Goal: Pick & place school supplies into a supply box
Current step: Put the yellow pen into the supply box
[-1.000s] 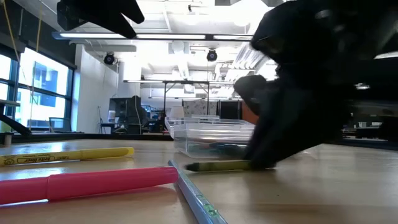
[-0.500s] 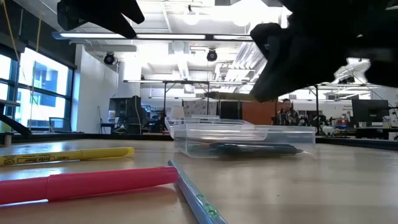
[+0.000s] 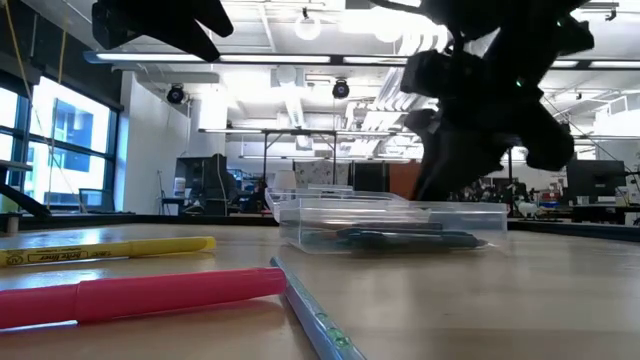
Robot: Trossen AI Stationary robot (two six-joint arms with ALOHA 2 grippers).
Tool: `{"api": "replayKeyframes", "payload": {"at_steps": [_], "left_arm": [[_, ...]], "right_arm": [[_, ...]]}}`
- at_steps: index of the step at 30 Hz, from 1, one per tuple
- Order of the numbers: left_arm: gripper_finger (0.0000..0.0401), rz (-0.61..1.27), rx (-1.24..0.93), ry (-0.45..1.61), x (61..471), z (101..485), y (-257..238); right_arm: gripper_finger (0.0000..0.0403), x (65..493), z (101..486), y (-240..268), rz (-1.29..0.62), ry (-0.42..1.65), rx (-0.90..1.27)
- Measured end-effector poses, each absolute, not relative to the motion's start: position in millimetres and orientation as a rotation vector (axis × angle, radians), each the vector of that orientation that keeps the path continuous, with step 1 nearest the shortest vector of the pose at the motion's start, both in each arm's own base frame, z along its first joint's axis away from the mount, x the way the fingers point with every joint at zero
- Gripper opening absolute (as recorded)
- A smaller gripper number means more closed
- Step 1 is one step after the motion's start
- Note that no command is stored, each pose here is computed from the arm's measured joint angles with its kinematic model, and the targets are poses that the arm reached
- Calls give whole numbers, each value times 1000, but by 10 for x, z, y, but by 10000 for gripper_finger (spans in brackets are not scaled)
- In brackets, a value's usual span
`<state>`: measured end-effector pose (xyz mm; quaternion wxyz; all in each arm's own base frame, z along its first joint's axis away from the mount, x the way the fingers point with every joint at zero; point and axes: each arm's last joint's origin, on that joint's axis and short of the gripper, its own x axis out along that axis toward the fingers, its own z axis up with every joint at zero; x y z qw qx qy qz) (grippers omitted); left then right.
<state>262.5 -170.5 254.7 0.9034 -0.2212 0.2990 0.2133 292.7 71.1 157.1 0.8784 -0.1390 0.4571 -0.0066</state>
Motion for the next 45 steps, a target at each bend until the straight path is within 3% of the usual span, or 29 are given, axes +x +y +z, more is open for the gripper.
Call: {"api": "replayKeyframes", "payload": {"at_steps": [14,23,29,34,45], "left_arm": [[177,401,-499,682,2600,2528,-1739],[177,557,-485,543,2112,2453,-2003],[177,521,-505,384,1939,2221,-2127],[177,490,-431,479,1940,1987,-2102],[177,629,-388,541,2167,1493,-1895]], "right_arm": [[82,2952,1729,697,-58,836,-310],[83,2945,1722,710,-19,847,-268],[83,2949,1726,709,-23,841,-275],[83,2954,1730,711,-23,835,-270],[82,2967,1740,734,35,820,-223]]}}
